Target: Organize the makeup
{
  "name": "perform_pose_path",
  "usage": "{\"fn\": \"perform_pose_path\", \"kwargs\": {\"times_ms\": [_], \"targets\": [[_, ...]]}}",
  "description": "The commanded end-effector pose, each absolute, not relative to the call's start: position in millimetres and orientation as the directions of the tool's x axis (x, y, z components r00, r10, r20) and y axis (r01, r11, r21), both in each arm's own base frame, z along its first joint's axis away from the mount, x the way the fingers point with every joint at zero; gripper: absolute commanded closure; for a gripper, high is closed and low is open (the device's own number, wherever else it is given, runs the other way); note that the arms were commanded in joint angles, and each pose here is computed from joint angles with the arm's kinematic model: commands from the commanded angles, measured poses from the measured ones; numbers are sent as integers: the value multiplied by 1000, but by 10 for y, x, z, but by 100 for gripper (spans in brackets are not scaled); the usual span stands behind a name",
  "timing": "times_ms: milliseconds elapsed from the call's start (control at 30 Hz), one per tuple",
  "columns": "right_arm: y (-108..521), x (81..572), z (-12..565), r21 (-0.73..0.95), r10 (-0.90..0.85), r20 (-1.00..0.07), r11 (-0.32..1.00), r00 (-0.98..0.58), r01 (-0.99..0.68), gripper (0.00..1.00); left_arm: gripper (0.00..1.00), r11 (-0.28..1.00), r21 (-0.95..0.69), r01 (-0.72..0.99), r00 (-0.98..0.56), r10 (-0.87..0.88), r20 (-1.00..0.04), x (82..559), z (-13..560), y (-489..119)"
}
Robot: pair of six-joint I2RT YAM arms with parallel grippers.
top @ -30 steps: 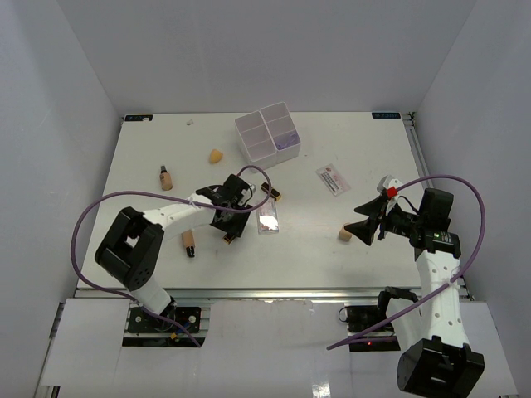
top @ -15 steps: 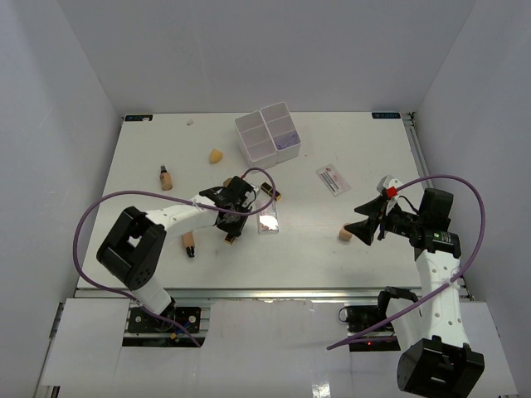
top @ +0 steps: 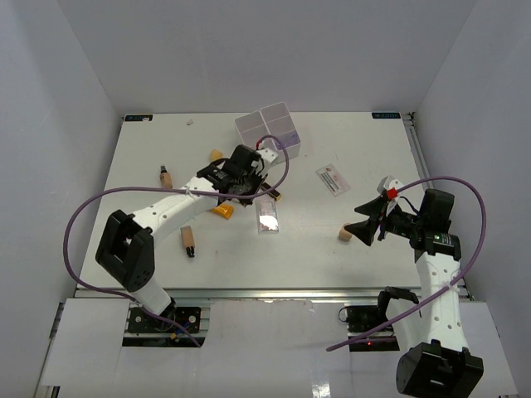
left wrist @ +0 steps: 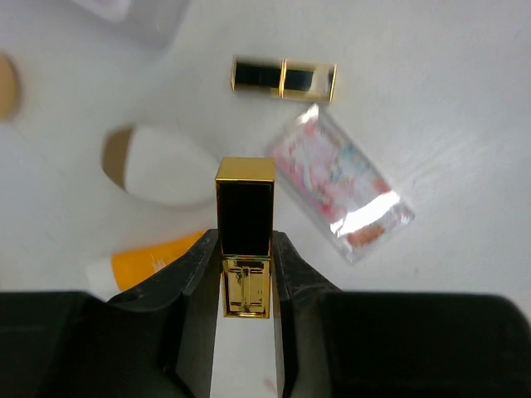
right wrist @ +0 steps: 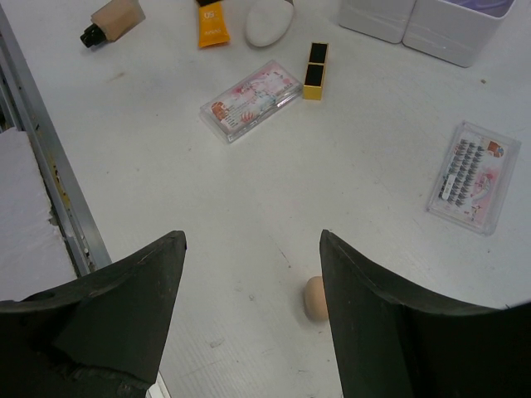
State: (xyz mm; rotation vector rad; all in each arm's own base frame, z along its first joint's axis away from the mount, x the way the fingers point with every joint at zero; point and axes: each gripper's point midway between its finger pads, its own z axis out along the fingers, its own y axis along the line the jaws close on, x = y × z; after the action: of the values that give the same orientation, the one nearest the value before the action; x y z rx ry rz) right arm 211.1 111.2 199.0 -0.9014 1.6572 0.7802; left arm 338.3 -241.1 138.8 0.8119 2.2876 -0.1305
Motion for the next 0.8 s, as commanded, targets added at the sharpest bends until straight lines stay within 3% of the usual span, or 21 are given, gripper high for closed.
{"fn": "perform_pose_path", "kwargs": {"times_ms": [0,367,767], "targets": [[1140,2074,2065,47,-167,-975,487,-145,-872,28,94,656,321,683,-318,662,-679,3882,1854,-2684],[1158,2056,2062,61,-155,-976,474,-152,-878,28,95,482,613,627,-85,824,-561,4999,2020,-3124],[1153,2067,2041,66,-156,-975,477,-158,-877,28,92,526,617,586,-108,805,-584,5387,1843,-2938]]}}
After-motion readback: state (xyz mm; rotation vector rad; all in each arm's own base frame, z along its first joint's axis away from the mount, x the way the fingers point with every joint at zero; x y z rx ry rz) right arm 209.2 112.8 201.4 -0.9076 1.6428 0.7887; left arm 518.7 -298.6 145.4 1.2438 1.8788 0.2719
